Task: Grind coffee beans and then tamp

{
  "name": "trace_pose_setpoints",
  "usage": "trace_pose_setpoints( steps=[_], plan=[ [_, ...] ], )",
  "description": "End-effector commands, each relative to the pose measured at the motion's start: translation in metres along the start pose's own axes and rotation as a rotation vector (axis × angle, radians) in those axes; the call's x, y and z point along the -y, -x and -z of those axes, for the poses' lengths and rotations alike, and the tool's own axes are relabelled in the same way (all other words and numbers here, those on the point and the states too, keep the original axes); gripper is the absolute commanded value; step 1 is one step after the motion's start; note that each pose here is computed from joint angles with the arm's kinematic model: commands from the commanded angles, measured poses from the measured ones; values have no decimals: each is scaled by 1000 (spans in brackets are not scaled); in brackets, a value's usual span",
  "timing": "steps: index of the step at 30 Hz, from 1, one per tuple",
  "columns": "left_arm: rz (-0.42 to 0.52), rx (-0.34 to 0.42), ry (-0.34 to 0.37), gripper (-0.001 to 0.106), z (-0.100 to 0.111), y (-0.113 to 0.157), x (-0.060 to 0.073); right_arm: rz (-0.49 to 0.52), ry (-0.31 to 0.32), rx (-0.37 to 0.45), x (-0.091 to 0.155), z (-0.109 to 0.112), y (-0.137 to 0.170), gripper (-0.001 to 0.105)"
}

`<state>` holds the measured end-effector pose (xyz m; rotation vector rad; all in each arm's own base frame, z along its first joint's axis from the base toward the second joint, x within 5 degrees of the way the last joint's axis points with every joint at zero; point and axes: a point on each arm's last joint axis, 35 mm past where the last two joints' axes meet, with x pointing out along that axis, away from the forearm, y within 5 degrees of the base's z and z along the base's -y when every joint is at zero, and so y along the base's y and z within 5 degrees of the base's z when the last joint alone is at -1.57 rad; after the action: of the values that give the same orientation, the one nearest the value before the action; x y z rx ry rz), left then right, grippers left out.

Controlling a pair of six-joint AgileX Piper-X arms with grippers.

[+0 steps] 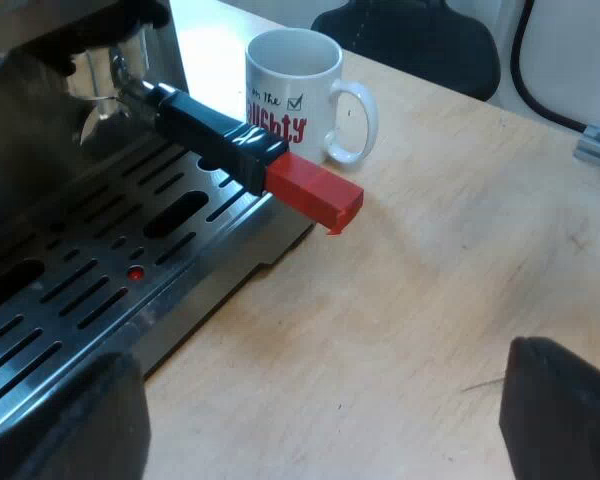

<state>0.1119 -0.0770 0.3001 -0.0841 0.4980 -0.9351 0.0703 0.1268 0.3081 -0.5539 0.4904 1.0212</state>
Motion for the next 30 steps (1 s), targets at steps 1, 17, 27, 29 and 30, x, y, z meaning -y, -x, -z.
trace_pose_setpoints(
  steps=[1,17,27,29,30],
  plan=[
    [12,13,-15,73,-2,1,2,38,4,12,-5,-6,-3,54],
    [93,5,-15,73,-1,1,4,186,-44,-39,-41,-22,-64,39],
    [91,-17,-8,73,2,1,4,201,-27,-82,-49,-22,-96,0],
    [91,-20,-7,73,2,1,4,202,-28,-78,-50,-22,-99,0],
    [91,-20,-7,73,2,1,4,202,-29,-75,-51,-23,-101,0]
  ],
)
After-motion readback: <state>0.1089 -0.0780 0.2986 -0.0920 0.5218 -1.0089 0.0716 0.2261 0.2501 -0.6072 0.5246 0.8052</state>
